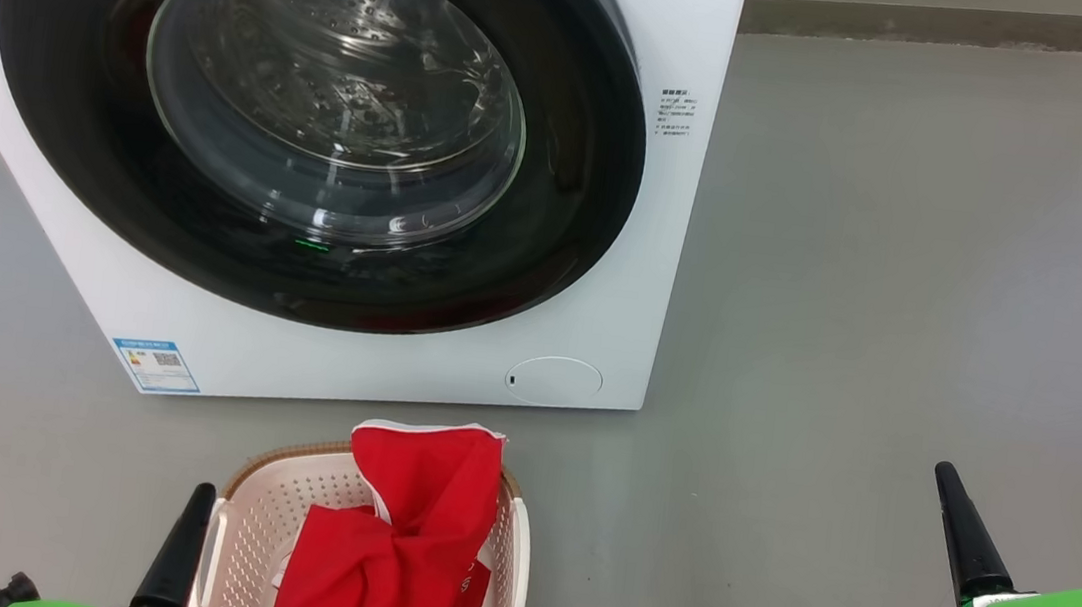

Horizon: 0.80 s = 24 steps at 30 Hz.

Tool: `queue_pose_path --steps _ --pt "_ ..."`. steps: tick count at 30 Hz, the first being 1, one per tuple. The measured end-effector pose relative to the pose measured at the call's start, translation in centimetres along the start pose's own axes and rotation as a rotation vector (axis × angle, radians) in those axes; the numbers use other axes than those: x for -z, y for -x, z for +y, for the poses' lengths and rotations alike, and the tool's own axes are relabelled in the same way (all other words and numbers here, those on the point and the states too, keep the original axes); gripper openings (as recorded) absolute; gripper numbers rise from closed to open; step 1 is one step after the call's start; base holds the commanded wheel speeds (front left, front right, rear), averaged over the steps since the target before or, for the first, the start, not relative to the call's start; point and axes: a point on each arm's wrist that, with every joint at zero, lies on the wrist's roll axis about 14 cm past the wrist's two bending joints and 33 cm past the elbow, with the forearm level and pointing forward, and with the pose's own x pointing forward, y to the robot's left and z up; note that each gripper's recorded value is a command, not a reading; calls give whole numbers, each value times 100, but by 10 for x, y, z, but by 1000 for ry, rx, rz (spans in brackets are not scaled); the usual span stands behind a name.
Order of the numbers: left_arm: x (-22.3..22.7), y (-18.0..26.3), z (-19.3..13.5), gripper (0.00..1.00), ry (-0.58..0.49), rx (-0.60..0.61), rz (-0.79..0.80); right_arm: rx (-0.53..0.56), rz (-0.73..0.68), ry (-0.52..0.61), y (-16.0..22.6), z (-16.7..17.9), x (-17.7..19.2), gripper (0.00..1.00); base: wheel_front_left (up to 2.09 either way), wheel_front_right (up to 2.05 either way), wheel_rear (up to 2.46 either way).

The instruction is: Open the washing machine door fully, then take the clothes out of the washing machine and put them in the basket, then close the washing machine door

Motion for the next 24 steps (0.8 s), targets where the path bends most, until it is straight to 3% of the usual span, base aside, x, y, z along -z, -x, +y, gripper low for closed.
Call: queue_pose_path --steps 18,24 --pt "-3 -8 -9 0 190 48 5 -18 7 -177 -5 4 0 0 0 0 0" --pt "-3 -8 -9 0 196 52 4 -18 2 -191 -5 4 -1 0 0 0 0"
